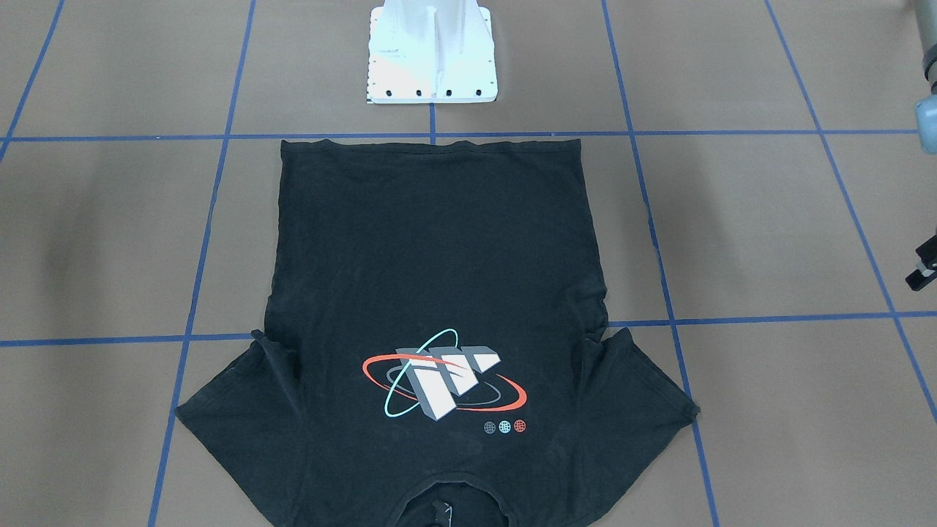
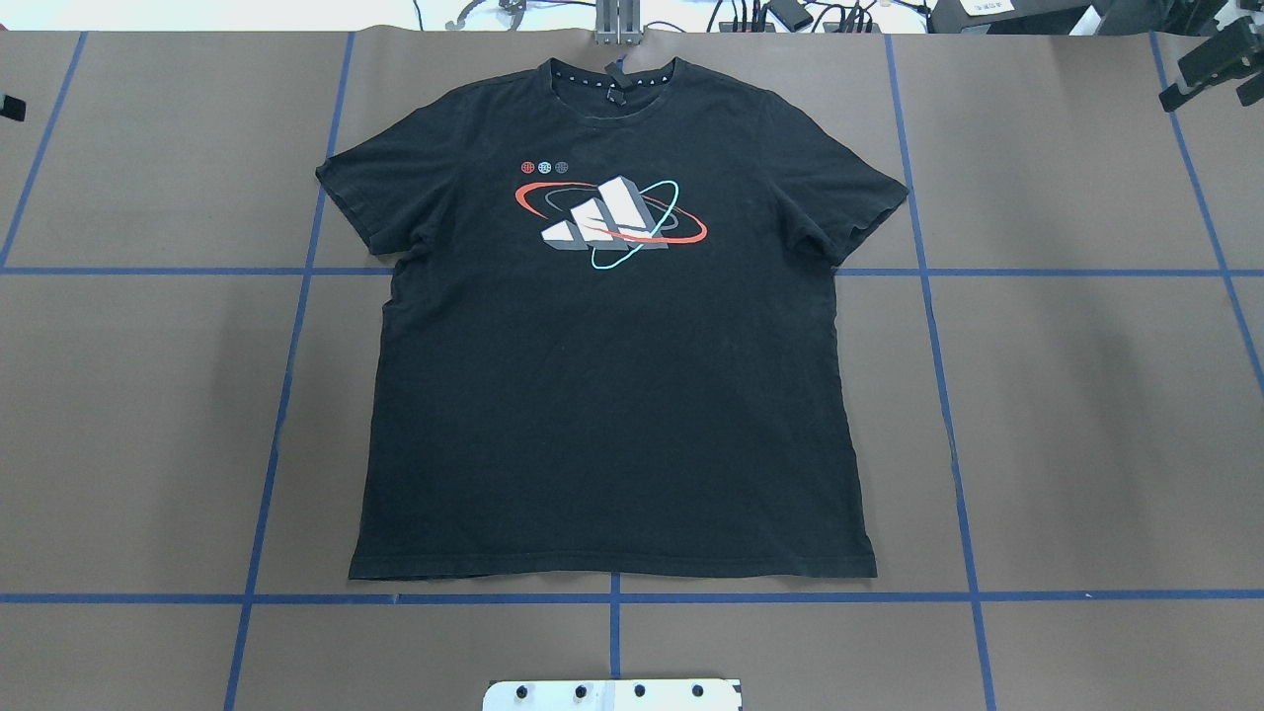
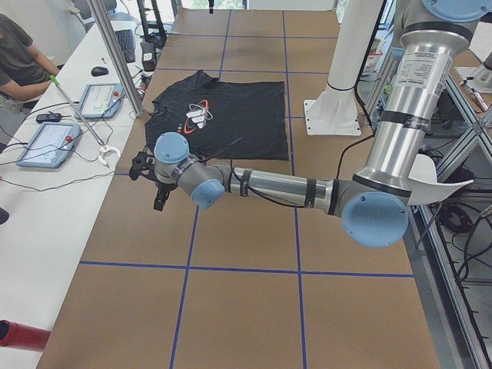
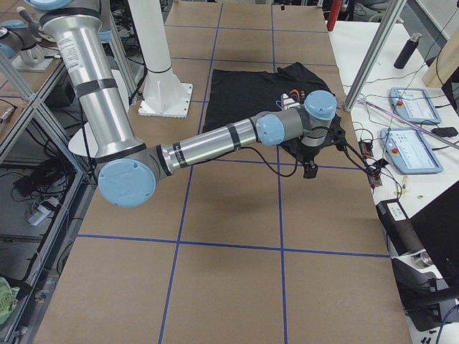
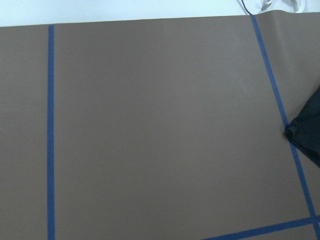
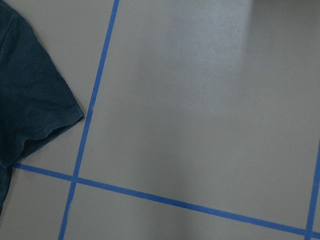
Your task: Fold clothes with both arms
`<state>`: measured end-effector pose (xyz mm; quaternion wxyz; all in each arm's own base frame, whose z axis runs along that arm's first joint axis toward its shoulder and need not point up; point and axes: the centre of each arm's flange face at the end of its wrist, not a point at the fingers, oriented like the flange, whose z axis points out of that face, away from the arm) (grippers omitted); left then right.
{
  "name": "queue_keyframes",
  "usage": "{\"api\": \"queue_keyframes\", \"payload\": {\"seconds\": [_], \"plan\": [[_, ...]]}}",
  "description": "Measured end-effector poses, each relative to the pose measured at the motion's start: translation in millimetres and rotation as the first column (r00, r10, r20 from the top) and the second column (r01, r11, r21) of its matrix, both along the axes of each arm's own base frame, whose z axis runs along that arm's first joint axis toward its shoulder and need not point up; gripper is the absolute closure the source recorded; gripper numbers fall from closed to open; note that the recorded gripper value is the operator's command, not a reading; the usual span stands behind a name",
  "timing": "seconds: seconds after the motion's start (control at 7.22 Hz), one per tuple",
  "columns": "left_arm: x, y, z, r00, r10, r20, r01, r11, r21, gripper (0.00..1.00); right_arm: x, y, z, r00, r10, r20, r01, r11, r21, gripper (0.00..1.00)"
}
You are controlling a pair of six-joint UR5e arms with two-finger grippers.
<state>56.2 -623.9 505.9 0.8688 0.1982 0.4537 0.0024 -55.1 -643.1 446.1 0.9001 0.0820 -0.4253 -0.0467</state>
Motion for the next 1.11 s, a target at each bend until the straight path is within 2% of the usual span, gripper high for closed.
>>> {"api": "queue_keyframes", "payload": {"seconds": [0.28,0.42,0.69,0.83,1.11], "plan": [[44.5,-7.5,-14.9,0.999,0.004,-0.054,-0.004,1.000,0.001,0.00,-54.8,-15.1,3.3,0.996,0.082,-0.020,-0.082,0.997,-0.012,0.01],[71.7,-9.3,-19.3,0.995,-0.026,-0.091,0.024,0.999,-0.021,0.01,-86.5,-19.6,9.4,0.990,0.137,-0.025,-0.137,0.990,-0.004,0.01],[121.2,-8.8,-18.8,0.978,-0.116,-0.171,0.109,0.993,-0.052,0.01,-129.7,-30.1,11.7,0.983,0.181,0.031,-0.182,0.983,0.036,0.02],[148.2,-15.3,-22.3,0.965,-0.168,-0.203,0.155,0.985,-0.078,0.01,-151.3,-35.6,-1.1,0.978,0.199,0.064,-0.202,0.979,0.039,0.02],[197.9,-28.9,-34.0,0.942,-0.249,-0.224,0.232,0.968,-0.098,0.01,-210.6,-39.3,-20.4,0.961,0.252,0.111,-0.258,0.965,0.042,0.03]]}}
